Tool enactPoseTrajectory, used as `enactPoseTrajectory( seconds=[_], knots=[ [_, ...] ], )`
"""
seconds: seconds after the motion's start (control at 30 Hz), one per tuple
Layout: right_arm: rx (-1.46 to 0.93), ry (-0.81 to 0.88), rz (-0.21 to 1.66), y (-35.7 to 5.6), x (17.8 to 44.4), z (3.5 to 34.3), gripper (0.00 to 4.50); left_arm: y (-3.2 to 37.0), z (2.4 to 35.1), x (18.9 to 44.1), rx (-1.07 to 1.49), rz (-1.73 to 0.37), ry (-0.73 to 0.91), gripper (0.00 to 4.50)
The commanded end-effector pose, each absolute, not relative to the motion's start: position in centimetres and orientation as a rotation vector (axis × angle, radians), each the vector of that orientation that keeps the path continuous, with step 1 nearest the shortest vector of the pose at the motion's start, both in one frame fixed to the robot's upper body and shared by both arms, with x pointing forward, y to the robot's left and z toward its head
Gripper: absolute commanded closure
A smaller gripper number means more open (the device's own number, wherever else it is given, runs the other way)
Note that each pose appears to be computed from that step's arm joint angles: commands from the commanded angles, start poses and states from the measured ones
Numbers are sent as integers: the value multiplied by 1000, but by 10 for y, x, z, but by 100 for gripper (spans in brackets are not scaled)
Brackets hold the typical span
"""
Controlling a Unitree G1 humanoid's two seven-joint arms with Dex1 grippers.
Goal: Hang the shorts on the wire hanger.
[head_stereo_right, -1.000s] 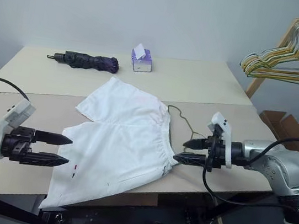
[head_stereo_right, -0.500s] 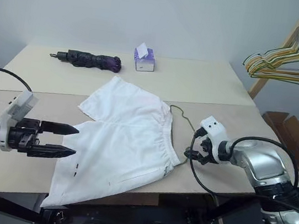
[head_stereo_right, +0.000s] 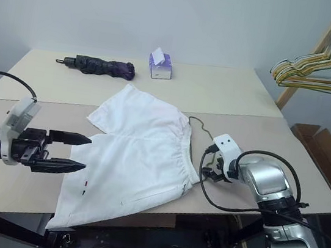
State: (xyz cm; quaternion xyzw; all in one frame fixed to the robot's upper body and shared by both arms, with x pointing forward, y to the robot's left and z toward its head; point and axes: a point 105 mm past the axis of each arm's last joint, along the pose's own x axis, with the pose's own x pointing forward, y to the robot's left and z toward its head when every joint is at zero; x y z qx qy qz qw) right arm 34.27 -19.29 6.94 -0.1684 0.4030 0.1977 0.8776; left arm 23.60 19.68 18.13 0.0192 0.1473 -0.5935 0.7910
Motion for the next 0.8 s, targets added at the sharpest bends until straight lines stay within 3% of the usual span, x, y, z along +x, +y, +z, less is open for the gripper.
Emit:
enactPoseTrajectory(
  seconds=[0.03, 0.37, 0.67, 0.8],
  knots=[
    [-380, 806, 351, -203, 351, 78, 123, 197, 190, 236, 78, -1284, 273, 0],
    [-424, 820, 255, -219, 358, 69, 447, 187, 194, 243, 105, -1311, 203, 0],
    [-390, 733, 70, -255, 374, 96, 449, 179, 196, 252, 108, -1327, 168, 0],
    [-423, 580, 78, -260, 380, 120, 449, 176, 197, 259, 108, -1325, 148, 0]
  ],
)
